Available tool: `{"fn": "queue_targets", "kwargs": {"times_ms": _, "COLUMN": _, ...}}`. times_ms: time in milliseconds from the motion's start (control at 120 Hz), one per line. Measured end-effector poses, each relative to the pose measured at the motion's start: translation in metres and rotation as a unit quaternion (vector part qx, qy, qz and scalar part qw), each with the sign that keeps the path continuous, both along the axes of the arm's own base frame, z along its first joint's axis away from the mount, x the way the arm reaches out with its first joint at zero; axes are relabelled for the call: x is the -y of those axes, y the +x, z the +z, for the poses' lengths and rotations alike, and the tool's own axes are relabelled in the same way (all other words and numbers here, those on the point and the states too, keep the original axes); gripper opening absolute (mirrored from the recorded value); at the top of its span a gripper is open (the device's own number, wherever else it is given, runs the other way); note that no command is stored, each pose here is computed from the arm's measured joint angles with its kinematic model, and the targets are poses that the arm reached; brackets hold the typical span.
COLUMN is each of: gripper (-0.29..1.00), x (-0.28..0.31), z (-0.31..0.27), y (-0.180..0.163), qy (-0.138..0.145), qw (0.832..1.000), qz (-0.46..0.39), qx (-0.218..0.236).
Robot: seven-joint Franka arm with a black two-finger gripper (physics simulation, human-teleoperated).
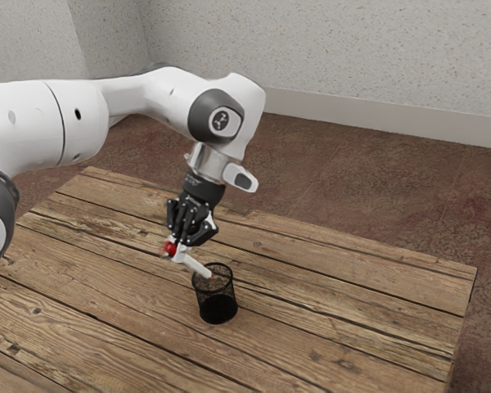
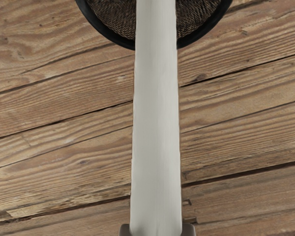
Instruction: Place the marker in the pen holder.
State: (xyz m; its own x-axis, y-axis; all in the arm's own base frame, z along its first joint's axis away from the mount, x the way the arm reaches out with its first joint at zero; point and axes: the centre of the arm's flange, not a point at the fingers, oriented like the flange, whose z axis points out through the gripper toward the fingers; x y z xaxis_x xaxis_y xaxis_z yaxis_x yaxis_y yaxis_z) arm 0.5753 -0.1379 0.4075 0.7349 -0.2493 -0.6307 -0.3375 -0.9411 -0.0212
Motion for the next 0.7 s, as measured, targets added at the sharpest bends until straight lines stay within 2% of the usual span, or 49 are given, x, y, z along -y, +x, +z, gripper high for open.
{"fn": "queue_targets", "kwargs": {"times_ms": 350, "gripper": -0.08, "x": -0.002, "z": -0.064, "y": 0.029, "qy": 0.003, "qw": 1.0, "qz": 0.006, "qx": 0.007}}
{"fn": "queue_targets", "kwargs": {"times_ms": 500, "gripper": 0.24, "x": -0.002, "z": -0.059, "y": 0.033, "qy": -0.004, "qw": 1.0, "qz": 0.01, "qx": 0.022}}
{"fn": "queue_targets", "kwargs": {"times_ms": 533, "gripper": 0.3, "x": -0.002, "z": -0.042, "y": 0.033, "qy": -0.009, "qw": 0.999, "qz": 0.011, "qx": 0.037}}
{"fn": "queue_targets", "kwargs": {"times_ms": 592, "gripper": 0.4, "x": -0.008, "z": 0.023, "y": 0.03, "qy": -0.024, "qw": 0.995, "qz": 0.013, "qx": 0.1}}
{"fn": "queue_targets", "kwargs": {"times_ms": 700, "gripper": 0.52, "x": -0.067, "z": 0.125, "y": 0.01, "qy": -0.046, "qw": 0.974, "qz": 0.045, "qx": 0.219}}
